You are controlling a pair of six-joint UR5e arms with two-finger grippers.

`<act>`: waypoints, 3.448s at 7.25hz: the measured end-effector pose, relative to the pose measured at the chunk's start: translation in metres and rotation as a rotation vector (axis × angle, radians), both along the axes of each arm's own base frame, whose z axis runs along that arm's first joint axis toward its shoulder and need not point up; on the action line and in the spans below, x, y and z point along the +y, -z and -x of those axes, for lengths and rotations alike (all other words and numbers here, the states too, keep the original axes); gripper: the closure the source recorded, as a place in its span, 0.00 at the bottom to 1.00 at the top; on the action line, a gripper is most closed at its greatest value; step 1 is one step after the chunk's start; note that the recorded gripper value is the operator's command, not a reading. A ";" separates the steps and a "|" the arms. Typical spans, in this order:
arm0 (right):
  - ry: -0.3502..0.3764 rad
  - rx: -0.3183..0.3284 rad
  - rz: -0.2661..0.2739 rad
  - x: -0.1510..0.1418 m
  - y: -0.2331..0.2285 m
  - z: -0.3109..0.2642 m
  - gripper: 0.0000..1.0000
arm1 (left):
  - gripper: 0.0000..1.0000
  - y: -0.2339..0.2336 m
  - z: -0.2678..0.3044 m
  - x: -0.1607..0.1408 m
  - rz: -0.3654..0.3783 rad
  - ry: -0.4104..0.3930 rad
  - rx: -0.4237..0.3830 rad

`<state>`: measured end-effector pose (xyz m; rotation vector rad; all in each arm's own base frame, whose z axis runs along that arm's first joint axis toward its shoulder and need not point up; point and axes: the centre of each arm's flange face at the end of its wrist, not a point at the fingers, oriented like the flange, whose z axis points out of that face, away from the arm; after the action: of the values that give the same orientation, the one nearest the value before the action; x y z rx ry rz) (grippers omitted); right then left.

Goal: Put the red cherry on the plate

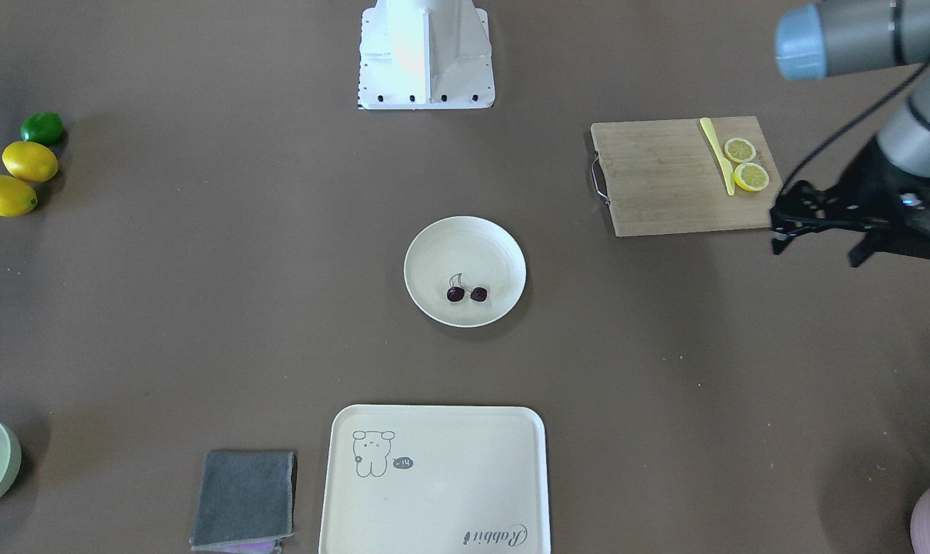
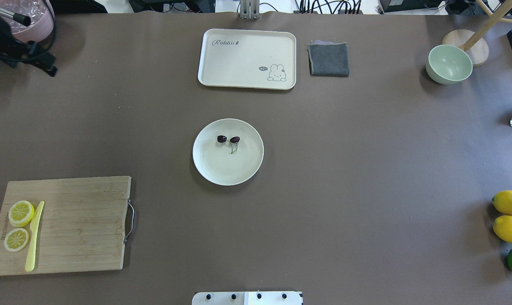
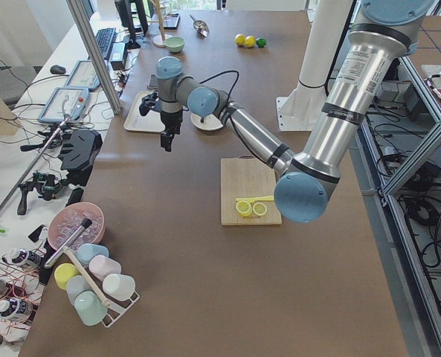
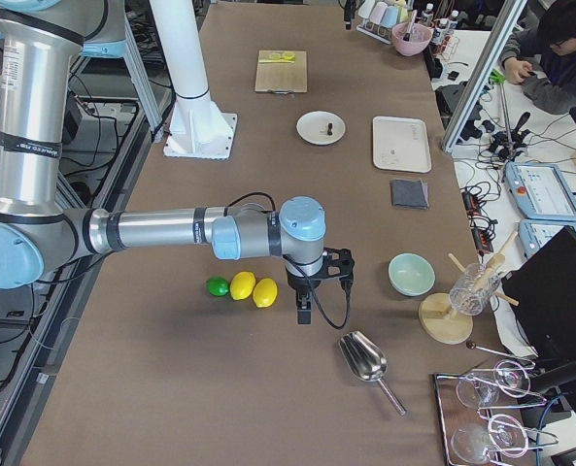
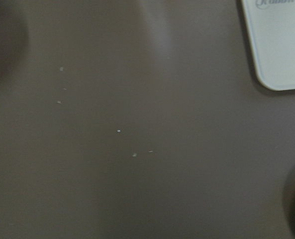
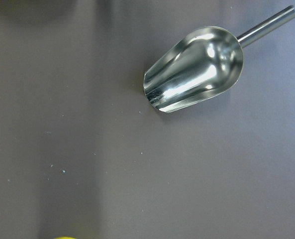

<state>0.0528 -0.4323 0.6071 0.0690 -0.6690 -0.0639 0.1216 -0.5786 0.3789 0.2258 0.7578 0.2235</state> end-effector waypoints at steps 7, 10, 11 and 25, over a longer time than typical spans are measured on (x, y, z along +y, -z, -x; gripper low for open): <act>0.081 0.001 -0.013 -0.004 0.002 -0.009 0.00 | 0.02 -0.241 0.196 0.084 0.104 0.059 0.026; 0.080 0.001 -0.015 -0.005 0.003 -0.009 0.00 | 0.02 -0.264 0.197 0.093 0.156 0.063 0.061; 0.080 0.001 -0.016 -0.005 0.003 -0.009 0.00 | 0.02 -0.257 0.197 0.085 0.201 0.064 0.076; 0.078 -0.006 -0.011 -0.003 0.001 -0.008 0.00 | 0.02 -0.261 0.211 0.111 0.178 0.068 0.005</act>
<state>0.0608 -0.4350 0.6059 0.0534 -0.6771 -0.1426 -0.0891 -0.4671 0.6401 0.0830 0.7689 0.0906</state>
